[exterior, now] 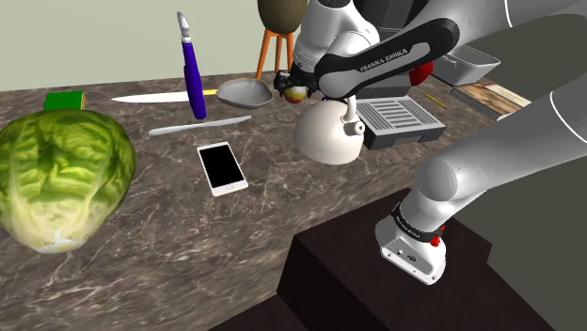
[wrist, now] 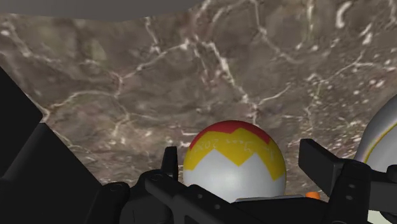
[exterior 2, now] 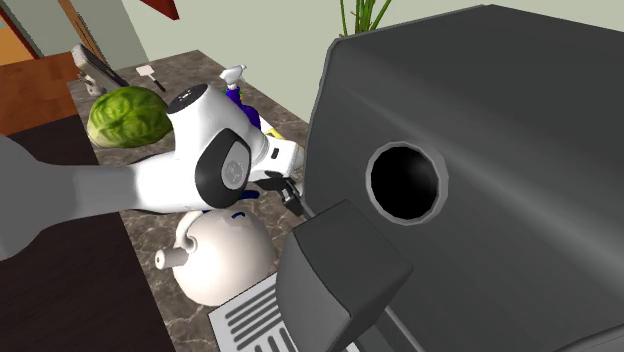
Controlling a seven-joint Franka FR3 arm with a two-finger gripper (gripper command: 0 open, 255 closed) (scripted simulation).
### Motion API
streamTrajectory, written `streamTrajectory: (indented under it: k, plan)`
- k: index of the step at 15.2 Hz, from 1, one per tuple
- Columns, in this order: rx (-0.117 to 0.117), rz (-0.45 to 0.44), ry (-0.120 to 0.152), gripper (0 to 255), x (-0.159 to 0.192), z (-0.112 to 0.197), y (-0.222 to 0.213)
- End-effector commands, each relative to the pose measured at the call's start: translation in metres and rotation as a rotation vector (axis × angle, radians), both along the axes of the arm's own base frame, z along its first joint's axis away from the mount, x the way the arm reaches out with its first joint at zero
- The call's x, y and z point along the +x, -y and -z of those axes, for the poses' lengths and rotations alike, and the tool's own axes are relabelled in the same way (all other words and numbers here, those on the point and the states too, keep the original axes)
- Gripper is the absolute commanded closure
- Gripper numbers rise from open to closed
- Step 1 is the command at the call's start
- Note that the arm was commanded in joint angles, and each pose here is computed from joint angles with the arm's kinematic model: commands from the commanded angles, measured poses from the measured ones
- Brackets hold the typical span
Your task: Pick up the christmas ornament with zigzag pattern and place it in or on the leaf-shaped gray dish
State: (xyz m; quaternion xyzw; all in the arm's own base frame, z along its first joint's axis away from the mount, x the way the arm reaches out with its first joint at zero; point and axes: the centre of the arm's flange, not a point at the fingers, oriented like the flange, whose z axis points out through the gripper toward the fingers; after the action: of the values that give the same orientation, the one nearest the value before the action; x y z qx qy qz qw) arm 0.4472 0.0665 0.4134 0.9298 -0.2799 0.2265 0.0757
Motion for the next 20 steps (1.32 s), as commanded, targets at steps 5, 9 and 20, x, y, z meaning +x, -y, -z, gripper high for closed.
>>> streamTrajectory:
  k: [5, 9, 20]
  plan:
    - [0.001, 0.002, -0.011, 0, -0.001, 0.006, 0.002]
    - [0.001, 0.002, -0.011, 255, 0.000, 0.005, 0.001]
    - [0.001, 0.002, -0.011, 255, -0.001, -0.021, 0.002]
